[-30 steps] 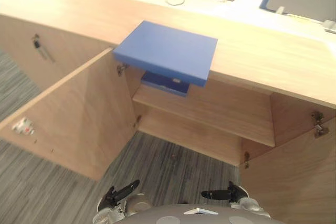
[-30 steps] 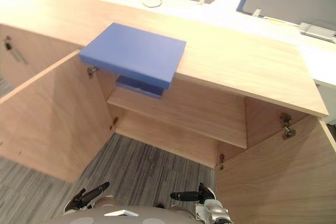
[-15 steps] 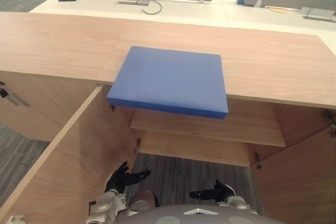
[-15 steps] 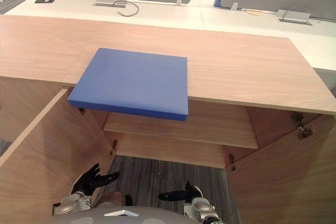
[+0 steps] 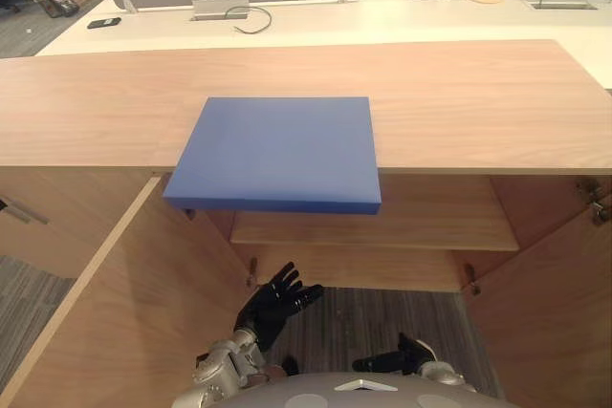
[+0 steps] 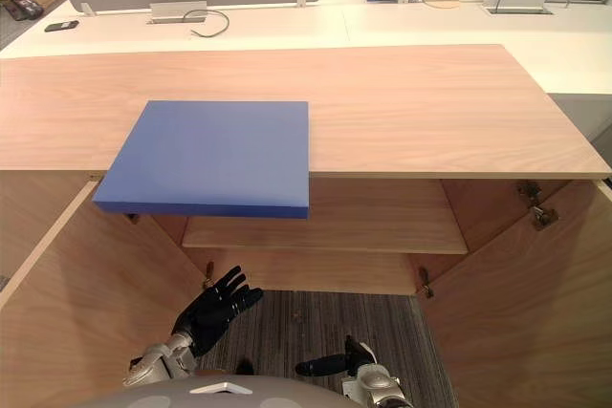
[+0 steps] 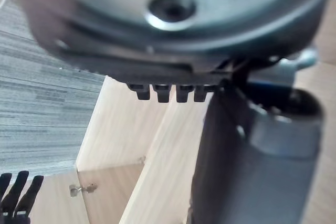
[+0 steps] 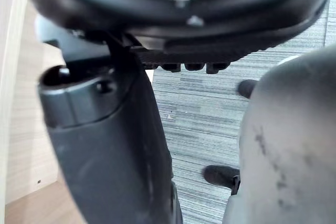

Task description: Walk over to the cabinet, pick up the folder, carry it to the office cabinet, place the folder inside the office cabinet, then close the office cabinet door

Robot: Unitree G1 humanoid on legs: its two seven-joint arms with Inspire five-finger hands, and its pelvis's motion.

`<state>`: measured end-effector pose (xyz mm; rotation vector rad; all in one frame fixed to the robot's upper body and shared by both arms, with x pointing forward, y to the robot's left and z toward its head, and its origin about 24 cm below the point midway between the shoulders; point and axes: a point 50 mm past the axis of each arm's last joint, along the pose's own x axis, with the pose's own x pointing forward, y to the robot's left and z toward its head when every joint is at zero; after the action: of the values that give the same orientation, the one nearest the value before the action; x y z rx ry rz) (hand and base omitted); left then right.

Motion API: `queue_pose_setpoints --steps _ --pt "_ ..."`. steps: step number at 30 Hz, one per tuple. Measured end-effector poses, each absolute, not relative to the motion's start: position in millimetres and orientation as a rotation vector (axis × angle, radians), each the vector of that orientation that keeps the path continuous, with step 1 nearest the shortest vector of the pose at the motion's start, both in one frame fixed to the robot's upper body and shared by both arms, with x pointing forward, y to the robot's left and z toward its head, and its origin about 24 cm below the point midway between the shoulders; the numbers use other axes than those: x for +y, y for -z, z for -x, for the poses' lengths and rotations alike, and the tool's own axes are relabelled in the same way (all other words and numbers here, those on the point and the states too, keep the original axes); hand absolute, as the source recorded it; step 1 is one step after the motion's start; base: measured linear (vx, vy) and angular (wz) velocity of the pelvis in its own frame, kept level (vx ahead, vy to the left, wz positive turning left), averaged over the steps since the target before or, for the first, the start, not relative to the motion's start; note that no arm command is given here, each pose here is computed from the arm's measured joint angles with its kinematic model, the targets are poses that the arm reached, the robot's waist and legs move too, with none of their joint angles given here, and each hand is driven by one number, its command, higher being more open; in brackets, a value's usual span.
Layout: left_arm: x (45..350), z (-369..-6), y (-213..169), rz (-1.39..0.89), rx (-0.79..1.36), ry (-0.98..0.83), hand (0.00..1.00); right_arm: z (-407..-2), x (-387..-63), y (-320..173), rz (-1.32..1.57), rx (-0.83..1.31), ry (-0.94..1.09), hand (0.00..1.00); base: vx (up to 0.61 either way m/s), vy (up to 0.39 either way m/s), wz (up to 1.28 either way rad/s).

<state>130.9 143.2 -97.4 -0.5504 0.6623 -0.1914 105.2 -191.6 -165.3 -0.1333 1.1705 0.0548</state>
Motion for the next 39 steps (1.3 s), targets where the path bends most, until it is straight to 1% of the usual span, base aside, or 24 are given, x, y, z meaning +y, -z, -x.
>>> queue_pose_setpoints --steps 1,2,4,7,10,12,14,19,24,26,27,28,29,31,32,34,36,38,39 --pt "144.7 -131.2 95.1 0.537 0.656 0.194 1.00 -115.6 -192.4 161.8 0.143 1.130 -0.061 1.00 0.06 0.088 -0.13" --pt "146.6 -132.1 93.2 0.527 0.649 0.195 1.00 -116.3 -192.0 161.4 0.142 1.123 -0.061 1.00 0.05 0.074 0.16" --pt "150.5 -132.3 91.2 0.499 0.647 0.203 1.00 -109.2 -188.2 163.5 0.131 1.133 -0.066 1.00 0.07 0.033 0.52" --pt "156.8 -133.6 90.9 0.471 0.649 0.190 1.00 -110.2 -182.3 164.0 0.147 1.134 -0.099 1.00 0.06 0.000 0.41" --pt "160.5 -124.2 94.5 0.452 0.684 0.172 1.00 -107.7 -180.1 165.2 0.147 1.150 -0.108 1.00 0.07 -0.087 0.16" --pt "155.7 -118.9 95.2 0.432 0.699 0.187 1.00 -108.6 -182.1 164.8 0.165 1.151 -0.118 1.00 0.06 -0.138 0.11" --pt "149.6 -116.2 88.1 0.424 0.687 0.226 1.00 -108.3 -181.8 165.0 0.186 1.155 -0.137 1.00 0.07 -0.135 0.18" --pt "131.3 -121.9 59.9 0.468 0.581 0.329 1.00 -104.4 -181.4 166.6 0.218 1.174 -0.146 1.00 0.04 -0.090 0.25" --pt "133.1 -124.1 39.6 0.504 0.506 0.335 1.00 -112.3 -174.8 165.6 0.249 1.165 -0.183 1.00 0.01 -0.017 0.34" --pt "141.9 -127.6 15.0 0.533 0.389 0.278 1.00 -135.0 -157.7 159.4 0.353 1.134 -0.322 1.00 -0.01 -0.008 0.58" --pt "145.9 -128.8 9.1 0.546 0.350 0.244 1.00 -143.1 -149.9 155.7 0.372 1.099 -0.370 1.00 0.01 -0.024 0.34" --pt "155.4 -129.8 2.6 0.571 0.290 0.148 1.00 -157.4 -133.7 146.5 0.373 1.010 -0.444 1.00 0.01 -0.025 0.17" --pt "161.1 -127.8 2.5 0.583 0.272 0.089 1.00 -164.7 -124.9 141.1 0.365 0.963 -0.472 1.00 0.02 -0.018 0.18" --pt "181.6 -121.9 2.1 0.623 0.223 -0.153 1.00 -190.9 -85.8 117.3 0.341 0.797 -0.595 1.00 0.01 -0.004 0.14" --pt "184.0 -120.3 1.9 0.624 0.219 -0.177 1.00 -192.9 -80.7 114.2 0.338 0.780 -0.611 1.00 -0.03 0.006 0.05" --pt "194.6 -108.4 -0.3 0.597 0.208 -0.307 1.00 -197.0 -47.4 92.4 0.288 0.657 -0.709 1.00 -0.04 0.020 0.08" --pt "199.2 -102.3 -1.8 0.534 0.216 -0.365 1.00 -185.3 -31.6 79.3 0.223 0.599 -0.772 1.00 -0.03 0.023 0.16" --pt "204.1 -100.0 -6.5 0.423 0.216 -0.416 1.00 -168.2 -22.3 67.1 0.122 0.570 -0.828 1.00 -0.04 0.023 0.25" --pt "204.6 -100.7 -8.3 0.393 0.212 -0.427 1.00 -165.4 -22.6 64.0 0.098 0.564 -0.839 1.00 -0.04 0.026 0.34"
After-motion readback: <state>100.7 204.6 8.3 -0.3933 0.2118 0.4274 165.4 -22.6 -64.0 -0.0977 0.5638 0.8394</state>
